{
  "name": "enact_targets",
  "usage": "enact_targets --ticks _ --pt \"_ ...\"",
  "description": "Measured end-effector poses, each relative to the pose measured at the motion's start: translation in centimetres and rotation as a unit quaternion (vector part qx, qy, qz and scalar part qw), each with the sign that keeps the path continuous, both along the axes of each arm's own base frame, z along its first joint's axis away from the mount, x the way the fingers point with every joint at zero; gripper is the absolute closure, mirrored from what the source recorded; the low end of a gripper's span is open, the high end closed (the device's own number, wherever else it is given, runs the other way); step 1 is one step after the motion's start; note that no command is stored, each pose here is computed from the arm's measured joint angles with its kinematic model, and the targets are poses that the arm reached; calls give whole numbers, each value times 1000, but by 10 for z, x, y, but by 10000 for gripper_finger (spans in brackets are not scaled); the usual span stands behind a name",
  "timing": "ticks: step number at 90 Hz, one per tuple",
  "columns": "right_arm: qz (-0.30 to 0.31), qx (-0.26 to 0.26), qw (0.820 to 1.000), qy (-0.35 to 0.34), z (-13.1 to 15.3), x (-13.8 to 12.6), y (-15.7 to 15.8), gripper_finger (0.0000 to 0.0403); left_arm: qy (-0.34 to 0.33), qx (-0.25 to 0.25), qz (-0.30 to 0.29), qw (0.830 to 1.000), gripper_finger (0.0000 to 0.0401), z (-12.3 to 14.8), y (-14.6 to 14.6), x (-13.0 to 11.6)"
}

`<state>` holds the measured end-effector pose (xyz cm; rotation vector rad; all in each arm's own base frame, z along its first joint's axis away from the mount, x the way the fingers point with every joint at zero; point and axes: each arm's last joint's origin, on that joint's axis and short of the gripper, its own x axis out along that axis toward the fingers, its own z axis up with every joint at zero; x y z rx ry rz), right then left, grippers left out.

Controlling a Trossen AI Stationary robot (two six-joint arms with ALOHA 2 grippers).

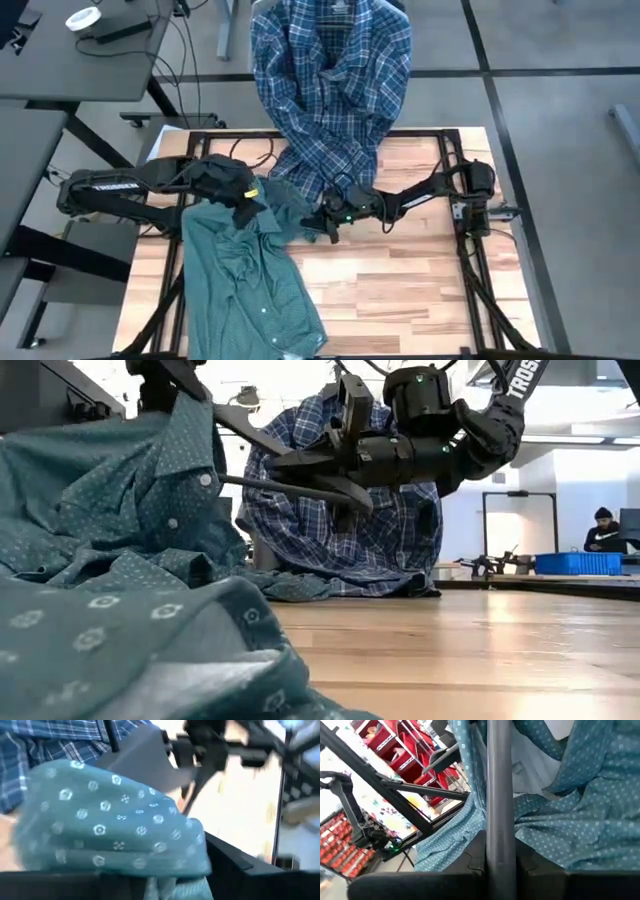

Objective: Hang clothes
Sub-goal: Put the green polo shirt on the gray hanger

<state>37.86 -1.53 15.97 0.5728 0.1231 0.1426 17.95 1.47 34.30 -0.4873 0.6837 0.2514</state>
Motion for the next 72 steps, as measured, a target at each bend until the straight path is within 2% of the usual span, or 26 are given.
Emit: enact_targets --ticks 9,18,35,48,63,72 --pt "-3 -2 1000 0 0 0 -4 381 24 12 18 999 251 22 0 -14" --pt "-5 -7 1000 0 0 -1 -8 381 61 -5 43 997 261 37 -1 -29" --pt "-2 -13 1000 0 0 -1 -8 381 182 -5 65 981 275 33 -2 -54" --pt "1 -20 1000 -2 0 -1 -8 381 251 12 40 967 278 21 -2 -62" --pt "5 -31 999 -7 1 -1 -8 381 272 46 -12 961 278 12 -2 -60" --pt "10 -36 999 -12 3 2 -8 381 262 76 -52 961 278 6 -1 -54"
